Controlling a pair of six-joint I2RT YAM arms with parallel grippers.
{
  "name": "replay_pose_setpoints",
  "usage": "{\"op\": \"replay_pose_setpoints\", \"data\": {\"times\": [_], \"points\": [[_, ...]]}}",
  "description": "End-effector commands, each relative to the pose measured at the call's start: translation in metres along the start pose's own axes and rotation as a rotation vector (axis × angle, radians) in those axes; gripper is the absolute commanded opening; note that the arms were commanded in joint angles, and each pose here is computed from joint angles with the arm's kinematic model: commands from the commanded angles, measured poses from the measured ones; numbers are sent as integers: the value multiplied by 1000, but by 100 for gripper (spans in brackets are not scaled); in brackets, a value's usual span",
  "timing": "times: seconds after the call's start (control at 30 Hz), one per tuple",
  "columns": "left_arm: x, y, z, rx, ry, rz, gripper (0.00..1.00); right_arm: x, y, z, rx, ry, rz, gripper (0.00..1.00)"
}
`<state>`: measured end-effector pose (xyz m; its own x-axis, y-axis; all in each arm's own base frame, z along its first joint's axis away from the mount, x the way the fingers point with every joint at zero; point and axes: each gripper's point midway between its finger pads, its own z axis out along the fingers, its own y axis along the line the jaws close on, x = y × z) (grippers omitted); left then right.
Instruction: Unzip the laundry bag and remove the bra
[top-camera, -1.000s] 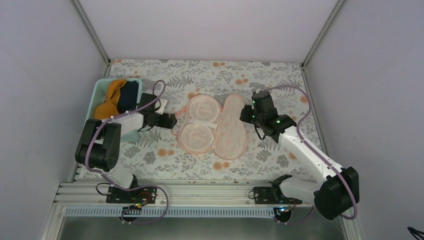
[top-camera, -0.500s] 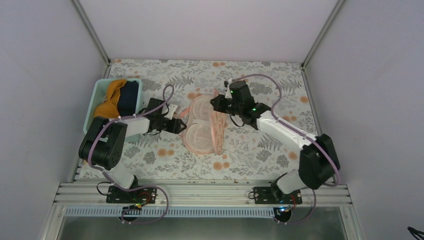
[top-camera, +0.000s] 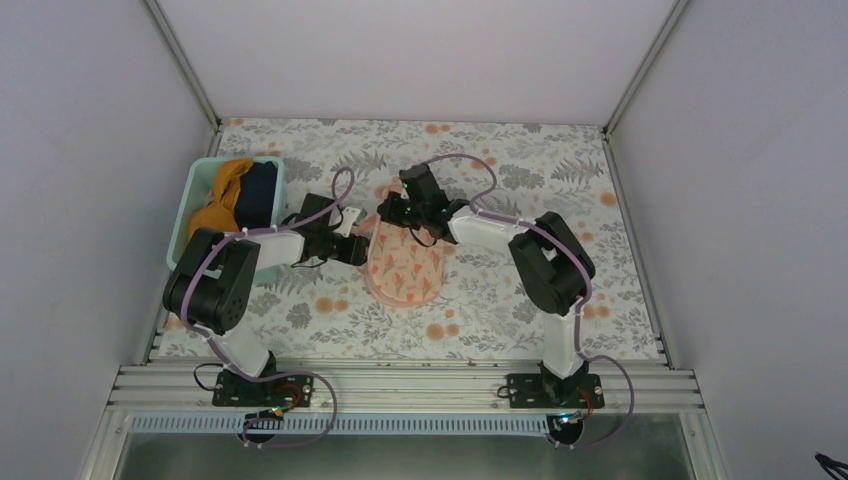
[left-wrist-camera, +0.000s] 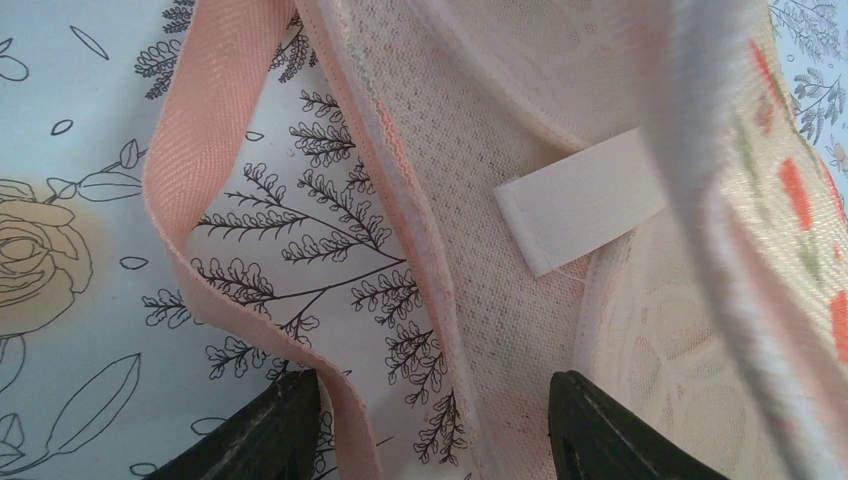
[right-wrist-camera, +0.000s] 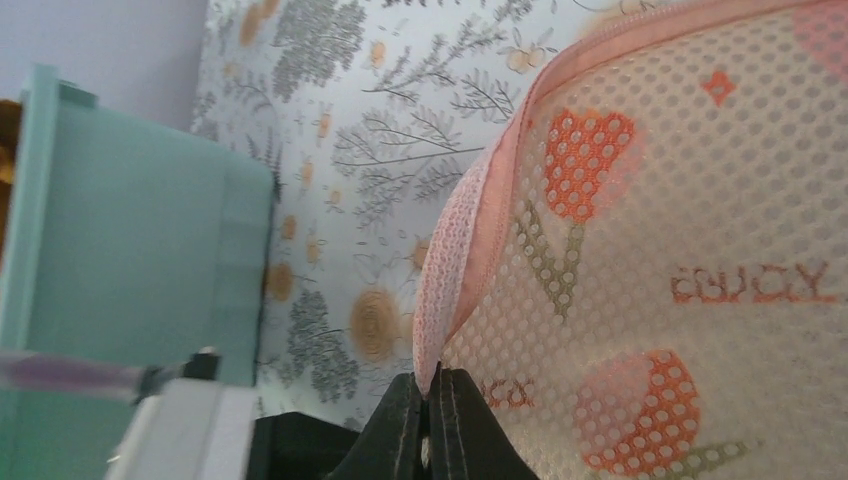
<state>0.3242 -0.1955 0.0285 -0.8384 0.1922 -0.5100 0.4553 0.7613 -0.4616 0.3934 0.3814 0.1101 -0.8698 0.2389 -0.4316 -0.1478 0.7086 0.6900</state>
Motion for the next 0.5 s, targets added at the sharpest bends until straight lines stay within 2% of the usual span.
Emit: {"op": "replay_pose_setpoints", "data": {"times": [0.0,0.07,0.13,0.2,0.23,0.27,0.37,0.47], "points": [[13,4,4,-21,53,-21,58,-6,2,11,15,-29,-3,4],[7,8,0,-57,39,-11,58,-3,0,13,22,-21,-7,8],[-2,14,-5,-112,21,1,59,-5,3,12,23,-17,-25,24],[-11,23,-13,-183,3,16,65,-11,12,8,21,-15,-67,54],[-14,28,-18,-227,-6,22,70,-15,18,4,22,-15,-100,79],[-18,33,-24,-276,-21,20,75,-21,25,-1,22,-23,-137,97],[-24,42,-44,-369,-84,15,87,-44,40,-28,58,-85,-272,100],[-29,39,-61,-399,-160,26,99,-73,53,-76,94,-193,-424,100]]}}
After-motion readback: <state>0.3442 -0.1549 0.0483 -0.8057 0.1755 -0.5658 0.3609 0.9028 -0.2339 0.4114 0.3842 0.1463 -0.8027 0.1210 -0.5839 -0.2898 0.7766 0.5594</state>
